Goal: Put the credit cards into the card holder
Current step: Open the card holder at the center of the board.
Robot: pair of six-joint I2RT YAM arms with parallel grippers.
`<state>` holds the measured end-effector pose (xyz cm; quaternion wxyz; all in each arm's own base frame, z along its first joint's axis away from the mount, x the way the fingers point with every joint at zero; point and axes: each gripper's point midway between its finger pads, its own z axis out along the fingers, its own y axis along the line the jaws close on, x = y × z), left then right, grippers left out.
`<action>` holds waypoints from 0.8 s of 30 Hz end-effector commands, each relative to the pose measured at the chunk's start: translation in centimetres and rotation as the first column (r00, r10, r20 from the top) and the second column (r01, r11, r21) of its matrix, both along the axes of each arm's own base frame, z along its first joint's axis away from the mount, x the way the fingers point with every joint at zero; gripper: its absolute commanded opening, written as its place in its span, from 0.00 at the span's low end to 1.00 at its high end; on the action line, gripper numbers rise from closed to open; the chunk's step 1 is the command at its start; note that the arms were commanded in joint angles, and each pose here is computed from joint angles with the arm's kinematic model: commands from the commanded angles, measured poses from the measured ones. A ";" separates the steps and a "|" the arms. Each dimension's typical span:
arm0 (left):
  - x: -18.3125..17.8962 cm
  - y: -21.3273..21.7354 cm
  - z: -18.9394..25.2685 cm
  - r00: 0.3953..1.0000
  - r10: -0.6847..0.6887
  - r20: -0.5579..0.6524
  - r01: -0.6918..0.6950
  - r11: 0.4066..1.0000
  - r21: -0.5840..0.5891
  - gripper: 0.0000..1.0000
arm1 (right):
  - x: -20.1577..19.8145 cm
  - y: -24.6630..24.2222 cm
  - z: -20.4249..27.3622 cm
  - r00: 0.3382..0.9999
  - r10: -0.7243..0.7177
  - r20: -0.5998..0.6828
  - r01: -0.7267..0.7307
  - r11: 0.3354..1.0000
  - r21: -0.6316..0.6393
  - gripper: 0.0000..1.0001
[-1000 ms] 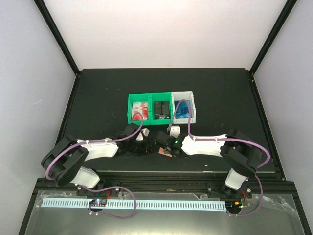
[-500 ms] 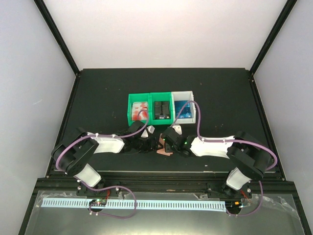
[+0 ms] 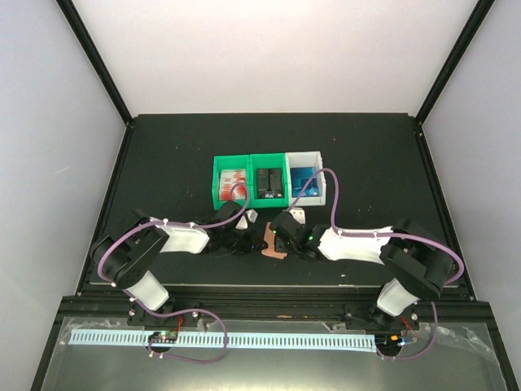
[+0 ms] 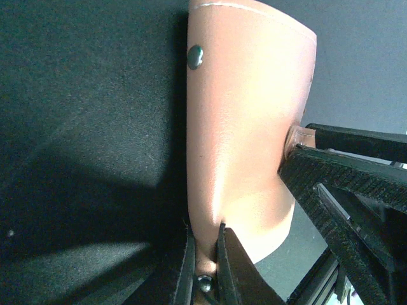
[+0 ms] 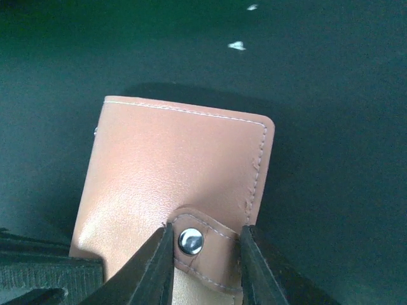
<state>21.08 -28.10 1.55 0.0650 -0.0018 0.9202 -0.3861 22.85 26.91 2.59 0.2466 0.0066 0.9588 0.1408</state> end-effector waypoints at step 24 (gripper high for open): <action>-2.2 3.6 -3.1 0.999 0.012 -0.031 -0.006 0.983 0.182 0.02 | -0.4 -1.9 1.2 0.998 -0.035 -0.046 0.034 0.999 -0.033 0.41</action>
